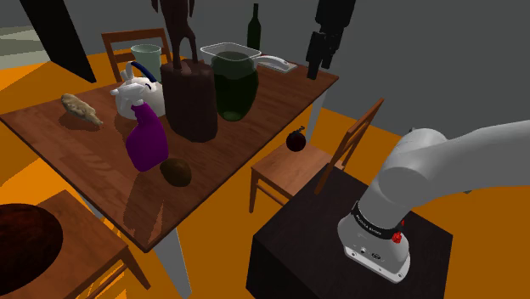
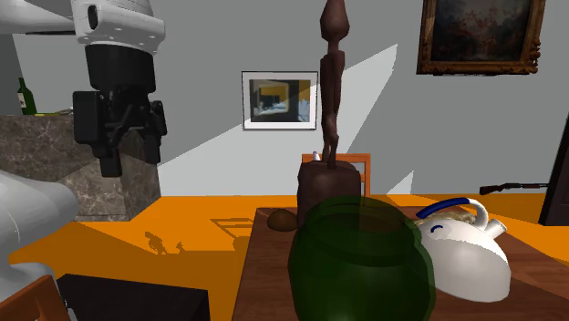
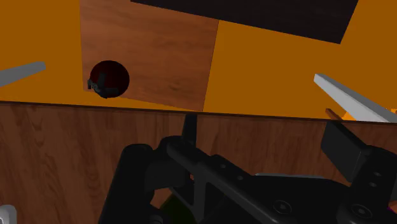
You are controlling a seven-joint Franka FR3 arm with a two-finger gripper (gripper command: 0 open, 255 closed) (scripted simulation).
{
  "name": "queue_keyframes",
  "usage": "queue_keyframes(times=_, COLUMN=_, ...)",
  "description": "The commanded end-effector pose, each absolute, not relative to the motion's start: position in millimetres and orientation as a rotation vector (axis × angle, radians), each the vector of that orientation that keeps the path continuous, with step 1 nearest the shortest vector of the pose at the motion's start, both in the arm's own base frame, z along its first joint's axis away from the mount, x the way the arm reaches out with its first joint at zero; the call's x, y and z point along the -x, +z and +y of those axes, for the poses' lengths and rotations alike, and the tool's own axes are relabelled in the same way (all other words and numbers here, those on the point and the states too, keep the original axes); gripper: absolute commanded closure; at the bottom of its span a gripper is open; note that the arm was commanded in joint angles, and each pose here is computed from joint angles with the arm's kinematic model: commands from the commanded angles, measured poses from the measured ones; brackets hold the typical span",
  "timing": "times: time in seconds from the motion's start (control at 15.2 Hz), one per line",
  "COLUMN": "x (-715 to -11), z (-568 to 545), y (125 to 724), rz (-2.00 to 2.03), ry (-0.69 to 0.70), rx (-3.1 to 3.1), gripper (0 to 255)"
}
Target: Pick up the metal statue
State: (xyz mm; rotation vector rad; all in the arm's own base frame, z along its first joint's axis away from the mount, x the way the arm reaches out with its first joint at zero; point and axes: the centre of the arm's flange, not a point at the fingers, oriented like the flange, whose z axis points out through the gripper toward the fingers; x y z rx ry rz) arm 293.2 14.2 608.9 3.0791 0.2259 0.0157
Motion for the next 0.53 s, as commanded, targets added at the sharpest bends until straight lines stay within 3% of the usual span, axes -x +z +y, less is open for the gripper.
queue_keyframes(times=0.0, x=-293, z=14, y=609, rz=0.226, ry=0.016, rx=-3.079, gripper=0)
queue_keyframes(times=0.46, x=-357, z=-10, y=592, rz=0.727, ry=0.332, rx=-3.103, gripper=0)
